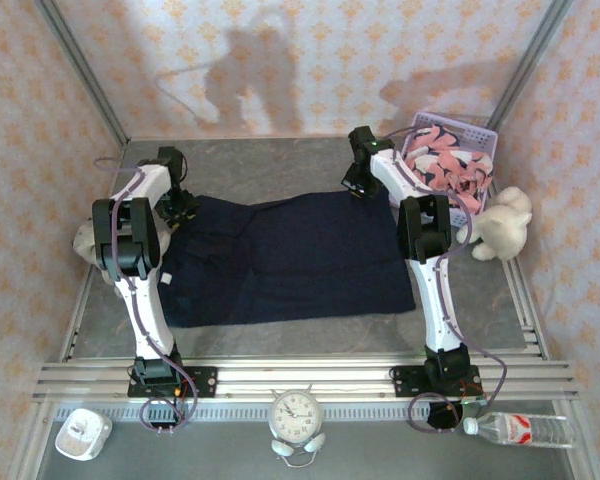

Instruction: Fold and stack the mixed laundry pile

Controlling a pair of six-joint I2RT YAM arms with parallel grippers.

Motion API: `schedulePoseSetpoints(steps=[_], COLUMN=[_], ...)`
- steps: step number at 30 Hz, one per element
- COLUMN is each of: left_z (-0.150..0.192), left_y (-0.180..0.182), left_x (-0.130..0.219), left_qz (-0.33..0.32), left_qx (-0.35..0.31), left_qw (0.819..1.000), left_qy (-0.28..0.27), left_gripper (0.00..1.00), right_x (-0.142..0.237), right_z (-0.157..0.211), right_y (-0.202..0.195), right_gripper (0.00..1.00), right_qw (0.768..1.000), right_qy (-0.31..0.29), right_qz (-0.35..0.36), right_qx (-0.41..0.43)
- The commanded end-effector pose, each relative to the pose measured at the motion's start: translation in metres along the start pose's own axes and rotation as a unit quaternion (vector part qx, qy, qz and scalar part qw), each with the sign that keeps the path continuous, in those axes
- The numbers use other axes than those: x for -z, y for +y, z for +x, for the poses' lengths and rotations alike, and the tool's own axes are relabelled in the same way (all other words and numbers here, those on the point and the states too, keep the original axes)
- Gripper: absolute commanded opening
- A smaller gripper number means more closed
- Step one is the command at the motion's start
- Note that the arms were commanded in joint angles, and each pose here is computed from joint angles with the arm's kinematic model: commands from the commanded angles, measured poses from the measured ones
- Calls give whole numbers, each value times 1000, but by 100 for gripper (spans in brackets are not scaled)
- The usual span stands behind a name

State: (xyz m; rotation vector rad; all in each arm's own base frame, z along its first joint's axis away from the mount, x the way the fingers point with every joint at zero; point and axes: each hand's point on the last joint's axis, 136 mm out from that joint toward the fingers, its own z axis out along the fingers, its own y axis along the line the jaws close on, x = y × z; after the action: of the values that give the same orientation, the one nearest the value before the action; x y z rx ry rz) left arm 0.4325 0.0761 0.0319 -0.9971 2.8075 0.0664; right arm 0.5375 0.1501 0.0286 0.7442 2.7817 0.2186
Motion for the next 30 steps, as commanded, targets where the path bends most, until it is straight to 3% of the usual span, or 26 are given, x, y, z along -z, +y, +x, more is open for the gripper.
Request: schedulePoseSetpoints(steps=[1, 7, 19, 30], left_z=[1, -3, -34, -45], left_y=[-7, -9, -15, -32], left_x=[-7, 2, 61, 125], left_qz=[16, 17, 28, 106], left_qx=[-6, -10, 3, 42], left_qw=[1000, 1000, 999, 992], left_qy=[4, 0, -23, -57], left_gripper=[28, 0, 0, 0], right_x=[0, 0, 20, 93], right_z=[13, 12, -3, -33], right_y=[-12, -11, -14, -4], right_gripper=[0, 0, 0, 0], right_qw=[999, 999, 1000, 998], right_qy=[23, 23, -1, -59], right_qz=[23, 23, 24, -27], right_qx=[6, 6, 5, -5])
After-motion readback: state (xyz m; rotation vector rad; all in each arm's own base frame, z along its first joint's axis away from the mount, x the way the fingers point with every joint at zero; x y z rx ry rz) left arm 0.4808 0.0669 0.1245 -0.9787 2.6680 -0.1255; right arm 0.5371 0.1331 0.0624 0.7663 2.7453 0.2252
